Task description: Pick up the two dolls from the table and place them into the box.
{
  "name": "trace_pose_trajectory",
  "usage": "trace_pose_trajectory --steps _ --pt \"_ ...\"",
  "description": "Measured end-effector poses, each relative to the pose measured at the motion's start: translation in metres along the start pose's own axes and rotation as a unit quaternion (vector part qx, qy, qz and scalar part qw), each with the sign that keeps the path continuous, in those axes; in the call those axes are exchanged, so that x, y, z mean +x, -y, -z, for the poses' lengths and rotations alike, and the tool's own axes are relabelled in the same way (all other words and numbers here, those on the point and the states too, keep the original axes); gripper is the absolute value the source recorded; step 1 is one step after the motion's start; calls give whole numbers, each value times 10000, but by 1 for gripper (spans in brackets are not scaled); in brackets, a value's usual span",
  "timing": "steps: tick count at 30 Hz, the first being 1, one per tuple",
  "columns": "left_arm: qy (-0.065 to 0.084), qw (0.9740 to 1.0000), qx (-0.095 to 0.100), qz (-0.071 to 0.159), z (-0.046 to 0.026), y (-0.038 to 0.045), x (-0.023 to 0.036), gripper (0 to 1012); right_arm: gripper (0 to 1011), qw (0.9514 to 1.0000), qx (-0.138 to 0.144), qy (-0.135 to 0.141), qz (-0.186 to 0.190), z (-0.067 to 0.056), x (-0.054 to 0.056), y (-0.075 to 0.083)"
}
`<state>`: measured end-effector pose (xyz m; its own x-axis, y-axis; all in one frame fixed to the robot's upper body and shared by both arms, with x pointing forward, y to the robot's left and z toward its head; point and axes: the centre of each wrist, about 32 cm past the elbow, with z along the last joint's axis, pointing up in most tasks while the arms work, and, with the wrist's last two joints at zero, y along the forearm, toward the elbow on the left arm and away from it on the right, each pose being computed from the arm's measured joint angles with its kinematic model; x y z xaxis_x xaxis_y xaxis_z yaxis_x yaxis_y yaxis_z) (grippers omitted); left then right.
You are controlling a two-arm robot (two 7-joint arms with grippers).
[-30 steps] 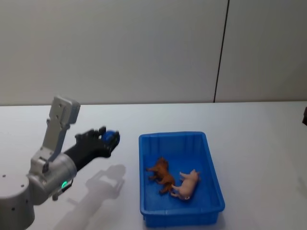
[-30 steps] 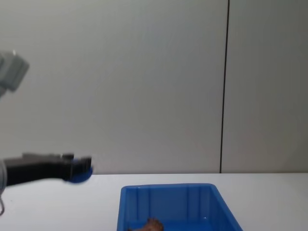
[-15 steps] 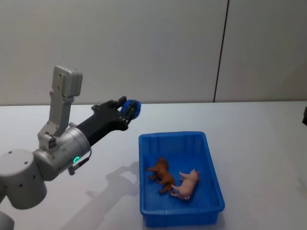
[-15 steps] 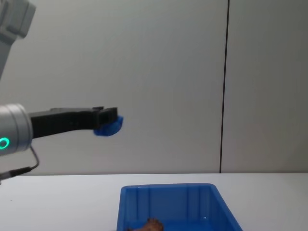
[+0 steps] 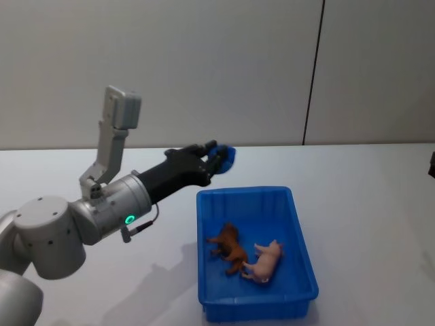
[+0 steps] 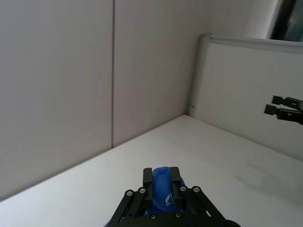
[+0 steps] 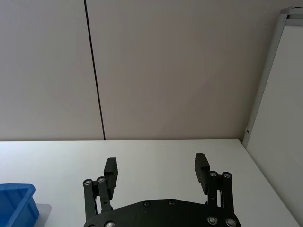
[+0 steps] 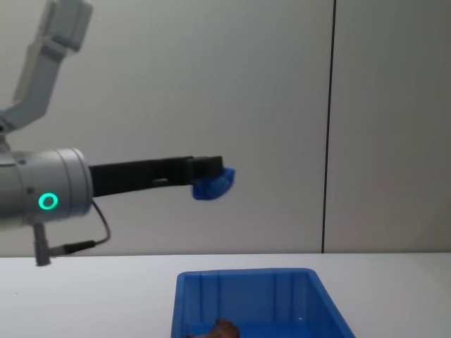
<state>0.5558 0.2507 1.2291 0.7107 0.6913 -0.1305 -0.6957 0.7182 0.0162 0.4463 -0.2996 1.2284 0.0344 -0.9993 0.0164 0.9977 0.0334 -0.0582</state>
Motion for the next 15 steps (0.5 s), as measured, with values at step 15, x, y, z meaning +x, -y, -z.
trace_pose_trajectory --steps 15 --pt "-557 9921 592 956 166 353 151 502 1001 10000 0 0 0 0 0 0"
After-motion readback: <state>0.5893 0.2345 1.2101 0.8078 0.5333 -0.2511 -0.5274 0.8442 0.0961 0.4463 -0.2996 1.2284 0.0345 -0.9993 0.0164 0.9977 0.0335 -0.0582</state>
